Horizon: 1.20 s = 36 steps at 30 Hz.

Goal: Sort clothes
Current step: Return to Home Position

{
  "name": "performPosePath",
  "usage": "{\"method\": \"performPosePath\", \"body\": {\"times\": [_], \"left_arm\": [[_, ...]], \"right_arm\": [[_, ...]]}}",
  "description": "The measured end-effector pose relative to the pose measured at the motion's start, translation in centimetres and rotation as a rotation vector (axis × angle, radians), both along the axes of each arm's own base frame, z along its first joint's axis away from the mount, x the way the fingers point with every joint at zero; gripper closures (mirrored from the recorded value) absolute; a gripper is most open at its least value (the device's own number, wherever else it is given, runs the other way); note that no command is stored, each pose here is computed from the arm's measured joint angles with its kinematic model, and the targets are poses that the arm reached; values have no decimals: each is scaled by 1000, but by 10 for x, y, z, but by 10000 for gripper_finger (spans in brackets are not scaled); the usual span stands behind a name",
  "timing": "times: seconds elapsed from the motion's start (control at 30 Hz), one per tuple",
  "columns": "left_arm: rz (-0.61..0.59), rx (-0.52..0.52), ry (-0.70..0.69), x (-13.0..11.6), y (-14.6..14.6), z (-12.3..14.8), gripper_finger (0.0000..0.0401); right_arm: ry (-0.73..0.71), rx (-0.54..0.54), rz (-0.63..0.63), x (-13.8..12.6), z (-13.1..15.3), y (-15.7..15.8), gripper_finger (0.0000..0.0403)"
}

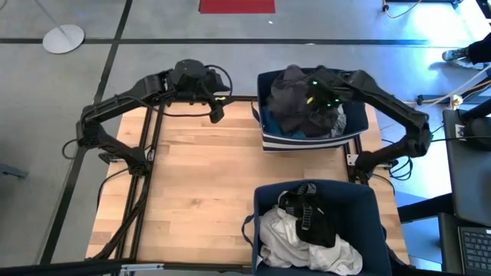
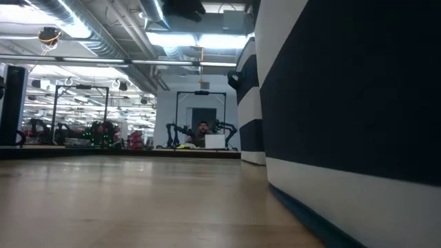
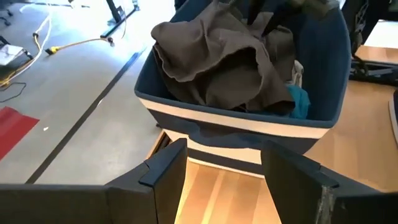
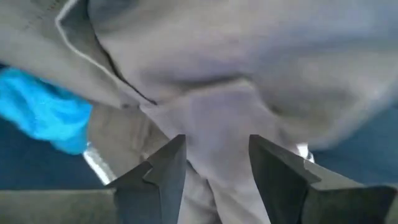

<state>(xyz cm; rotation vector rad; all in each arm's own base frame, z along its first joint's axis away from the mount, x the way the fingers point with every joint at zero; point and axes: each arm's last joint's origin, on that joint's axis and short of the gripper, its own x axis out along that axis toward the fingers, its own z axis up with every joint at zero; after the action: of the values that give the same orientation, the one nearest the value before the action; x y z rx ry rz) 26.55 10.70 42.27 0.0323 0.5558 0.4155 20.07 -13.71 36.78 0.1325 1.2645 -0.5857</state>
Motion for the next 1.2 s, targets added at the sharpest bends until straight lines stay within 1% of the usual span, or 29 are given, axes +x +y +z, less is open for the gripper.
{"method": "performPosePath", "body": {"times": [0.07, 0.23, 0.3, 0.4, 0.53, 0.6, 0.67, 0.77, 0.87, 0.93, 1.0, 1.1, 1.2], "left_arm": [[2, -5, 5, -2, -1, -3, 206], [3, -4, -9, -8, -3, -6, 206], [8, -11, -15, -10, -4, -7, 206], [-2, -13, -27, -10, -7, -15, 206], [-26, -11, -75, -12, -14, -28, 206], [-35, -7, -113, -15, -19, -36, 206], [-49, 3, -152, -19, -24, -43, 214], [-70, 6, -217, -28, -32, -51, 241], [-87, -30, -247, -39, -36, -62, 279], [-102, -39, -261, -45, -40, -69, 305], [-118, -30, -290, -52, -44, -73, 328], [-141, -16, -339, -61, -51, -80, 358], [-175, 12, -400, -70, -59, -88, 380]], "right_arm": [[-39, -10, -6, -9, 14, 8, 226], [-223, -47, 40, -34, 46, 36, 226], [-317, -30, 92, -43, 56, 49, 226], [-464, -2, 197, -55, 68, 68, 226], [-652, 22, 354, -69, 74, 89, 236], [-721, 23, 420, -75, 70, 97, 256], [-786, 26, 477, -79, 63, 102, 286], [-840, 20, 520, -92, 47, 110, 339], [-936, -35, 537, -112, 37, 116, 388], [-992, -49, 550, -124, 28, 121, 396], [-1066, -56, 563, -135, 19, 125, 388], [-1101, -52, 558, -144, -1, 128, 380], [-1139, -63, 556, -154, -17, 131, 382]]}}
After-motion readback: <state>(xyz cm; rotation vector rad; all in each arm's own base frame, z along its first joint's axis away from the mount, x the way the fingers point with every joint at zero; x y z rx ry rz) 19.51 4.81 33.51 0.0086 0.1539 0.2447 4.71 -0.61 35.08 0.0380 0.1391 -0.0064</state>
